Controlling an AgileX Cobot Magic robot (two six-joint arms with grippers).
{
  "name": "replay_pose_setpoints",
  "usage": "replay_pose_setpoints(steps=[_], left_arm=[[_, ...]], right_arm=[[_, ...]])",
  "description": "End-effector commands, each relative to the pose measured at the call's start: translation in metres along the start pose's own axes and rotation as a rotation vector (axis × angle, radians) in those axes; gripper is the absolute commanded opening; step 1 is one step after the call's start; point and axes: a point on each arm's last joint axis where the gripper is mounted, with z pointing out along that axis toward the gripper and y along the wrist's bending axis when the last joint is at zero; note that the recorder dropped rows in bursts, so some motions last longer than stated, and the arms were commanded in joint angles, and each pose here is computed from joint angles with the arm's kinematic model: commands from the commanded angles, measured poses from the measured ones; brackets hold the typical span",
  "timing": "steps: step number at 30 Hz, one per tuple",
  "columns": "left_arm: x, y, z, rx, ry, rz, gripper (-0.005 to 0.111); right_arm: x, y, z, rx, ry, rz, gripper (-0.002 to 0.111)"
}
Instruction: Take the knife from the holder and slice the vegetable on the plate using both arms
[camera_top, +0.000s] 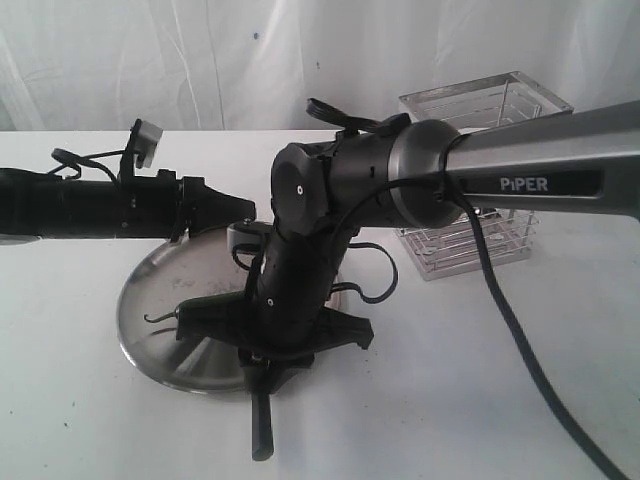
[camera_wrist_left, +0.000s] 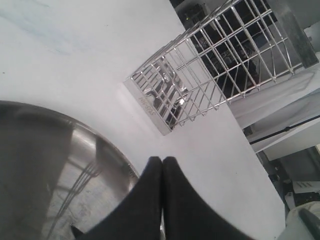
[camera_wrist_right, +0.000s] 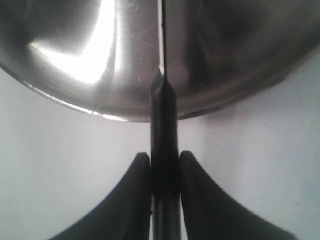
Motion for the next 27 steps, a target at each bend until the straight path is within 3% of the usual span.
replay_pose_setpoints(steps=[1, 11, 16, 27], left_arm=[[0.001, -0.001, 0.000, 0.034, -0.015, 0.001, 0.000], [0.000, -0.002, 0.000, 0.039, -0.021, -0.002, 0.000], [0.000, -0.002, 0.000, 0.039, -0.021, -0.009, 0.000], [0.000, -0.002, 0.000, 0.043, -0.021, -0.009, 0.000]], right_arm=[[-0.003, 0.002, -0.003, -0.013, -0.031, 0.004, 0.000], [-0.012, 0.004, -0.009, -0.034, -0.071, 0.035, 0.000], [-0.014, -0.008, -0.016, 0.013, 0.026, 0.069, 0.000], [-0.018, -0.003, -0.015, -0.049, -0.010, 0.098, 0.000]])
